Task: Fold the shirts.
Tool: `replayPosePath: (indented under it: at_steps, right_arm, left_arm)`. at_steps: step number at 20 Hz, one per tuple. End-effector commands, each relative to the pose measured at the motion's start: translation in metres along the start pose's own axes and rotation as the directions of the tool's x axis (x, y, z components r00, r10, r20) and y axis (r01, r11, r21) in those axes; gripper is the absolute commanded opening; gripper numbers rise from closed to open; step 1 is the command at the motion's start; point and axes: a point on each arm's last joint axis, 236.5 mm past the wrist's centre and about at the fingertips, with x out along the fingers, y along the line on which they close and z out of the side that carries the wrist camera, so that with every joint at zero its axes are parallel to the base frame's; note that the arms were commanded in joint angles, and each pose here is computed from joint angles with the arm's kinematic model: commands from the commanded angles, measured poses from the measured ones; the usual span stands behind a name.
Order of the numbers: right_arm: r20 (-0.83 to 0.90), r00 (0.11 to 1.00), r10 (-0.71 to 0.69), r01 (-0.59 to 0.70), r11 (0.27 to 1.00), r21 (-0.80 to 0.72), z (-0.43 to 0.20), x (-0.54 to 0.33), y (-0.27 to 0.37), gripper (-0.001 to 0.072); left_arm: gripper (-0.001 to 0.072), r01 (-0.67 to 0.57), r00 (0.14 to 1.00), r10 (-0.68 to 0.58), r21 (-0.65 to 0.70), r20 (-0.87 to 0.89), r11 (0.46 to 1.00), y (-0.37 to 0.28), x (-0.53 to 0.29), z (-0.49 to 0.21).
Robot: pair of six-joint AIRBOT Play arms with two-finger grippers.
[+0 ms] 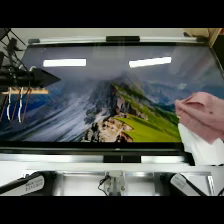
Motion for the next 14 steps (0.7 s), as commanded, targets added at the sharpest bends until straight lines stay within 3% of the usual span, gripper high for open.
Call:
replayPosePath:
  at_steps: [1, 6, 7, 8, 9, 12, 14]
  right_arm:
    - [-0.158, 0.979, -0.129, 0.138, 0.99, 0.042, -0.05, 0.045, -0.028, 0.0047]
    - [-0.268, 0.956, -0.121, 0.148, 0.986, 0.08, -0.086, 0.101, -0.024, 0.0048]
    - [-0.269, 0.955, -0.122, 0.152, 0.984, 0.094, -0.087, 0.105, -0.024, 0.0084]
    - [-0.257, 0.958, -0.127, 0.159, 0.981, 0.109, -0.085, 0.108, -0.025, 0.0377]
    - [-0.24, 0.962, -0.131, 0.161, 0.981, 0.108, -0.081, 0.109, -0.026, 0.0622]
    - [-0.249, 0.948, -0.198, 0.227, 0.97, 0.092, -0.082, 0.101, -0.042, 0.0627]
    - [-0.143, 0.978, -0.154, 0.164, 0.985, 0.057, -0.052, 0.077, -0.032, 0.0627]
  left_arm:
    - [0.0029, 0.007, 1.0, -0.007, 0.0, -0.014, 1.0, -0.002, 0.0, -0.003]
    - [0.0028, 0.007, 1.0, -0.007, -0.007, -0.015, 1.0, -0.002, 0.0, -0.004]
    - [0.0029, 0.007, 1.0, -0.007, -0.007, -0.014, 1.0, -0.002, 0.0, -0.003]
    - [0.0029, 0.007, 1.0, -0.007, -0.007, -0.014, 1.0, -0.002, 0.0, -0.003]
    - [0.0029, 0.007, 1.0, -0.007, -0.007, -0.014, 1.0, -0.002, 0.0, -0.003]
    - [0.0029, 0.007, 1.0, -0.007, -0.007, -0.014, 1.0, -0.002, 0.0, -0.003]
    - [0.0027, -0.023, 1.0, 0.024, 0.013, -0.008, 1.0, 0.002, -0.003, 0.002]
